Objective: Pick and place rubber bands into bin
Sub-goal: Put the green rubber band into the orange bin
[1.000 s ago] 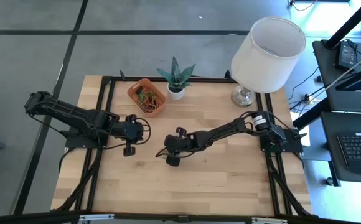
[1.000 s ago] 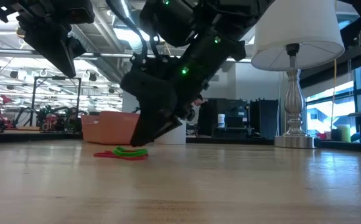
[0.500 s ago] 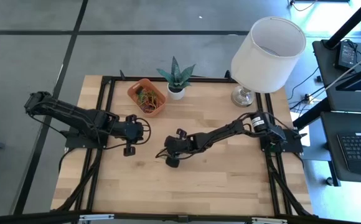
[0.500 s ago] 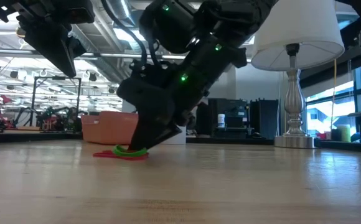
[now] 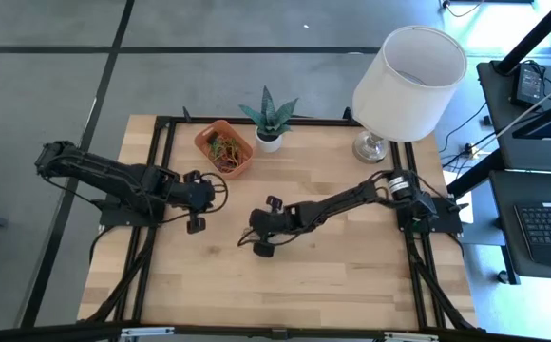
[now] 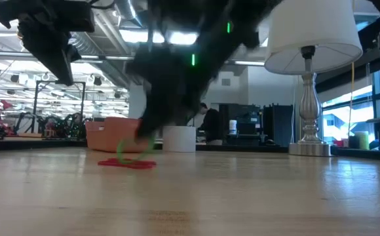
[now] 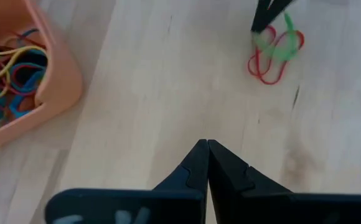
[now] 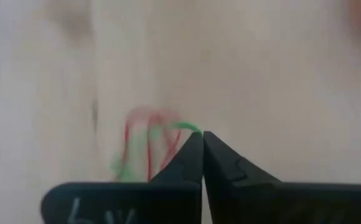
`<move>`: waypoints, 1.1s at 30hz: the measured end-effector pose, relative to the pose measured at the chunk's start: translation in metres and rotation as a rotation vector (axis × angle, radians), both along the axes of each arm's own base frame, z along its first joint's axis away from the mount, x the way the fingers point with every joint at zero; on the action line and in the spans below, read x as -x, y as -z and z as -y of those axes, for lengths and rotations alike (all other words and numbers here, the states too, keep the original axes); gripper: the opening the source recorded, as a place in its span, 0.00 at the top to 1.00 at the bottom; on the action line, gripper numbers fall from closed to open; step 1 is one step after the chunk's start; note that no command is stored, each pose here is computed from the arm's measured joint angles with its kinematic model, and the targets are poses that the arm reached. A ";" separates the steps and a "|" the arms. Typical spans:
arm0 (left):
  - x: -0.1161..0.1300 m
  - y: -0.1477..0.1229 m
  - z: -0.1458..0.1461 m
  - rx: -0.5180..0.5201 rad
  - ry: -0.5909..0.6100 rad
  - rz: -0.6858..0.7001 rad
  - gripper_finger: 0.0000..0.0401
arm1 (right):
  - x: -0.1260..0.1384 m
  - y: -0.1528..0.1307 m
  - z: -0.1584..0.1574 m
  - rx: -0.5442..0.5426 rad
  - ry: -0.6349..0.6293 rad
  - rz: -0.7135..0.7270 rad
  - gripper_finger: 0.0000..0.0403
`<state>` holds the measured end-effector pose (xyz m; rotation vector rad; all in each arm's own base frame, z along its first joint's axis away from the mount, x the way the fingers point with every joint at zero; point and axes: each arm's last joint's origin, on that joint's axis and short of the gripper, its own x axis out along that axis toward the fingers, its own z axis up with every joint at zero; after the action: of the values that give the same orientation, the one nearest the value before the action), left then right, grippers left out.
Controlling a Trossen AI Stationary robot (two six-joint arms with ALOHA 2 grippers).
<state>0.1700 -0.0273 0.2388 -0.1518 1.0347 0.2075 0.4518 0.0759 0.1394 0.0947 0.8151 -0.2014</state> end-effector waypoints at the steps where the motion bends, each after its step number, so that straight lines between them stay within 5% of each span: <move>1: 0.002 -0.002 -0.001 0.000 -0.003 0.007 1.00 | 0.000 -0.012 0.003 0.009 -0.003 0.026 0.99; 11: 0.018 -0.019 -0.011 -0.058 -0.018 0.126 0.99 | -0.004 -0.073 0.041 0.061 0.072 0.204 1.00; 21: 0.018 -0.019 -0.017 -0.069 -0.043 0.129 0.99 | -0.026 -0.122 0.107 0.251 0.080 0.339 1.00; 33: 0.015 -0.020 -0.027 -0.070 -0.107 0.146 1.00 | -0.076 -0.093 0.192 0.262 0.144 0.317 0.98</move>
<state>0.1547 -0.0002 0.2587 -0.1574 0.8737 0.3250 0.5279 -0.1166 0.2326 -0.0611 0.4607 -0.4160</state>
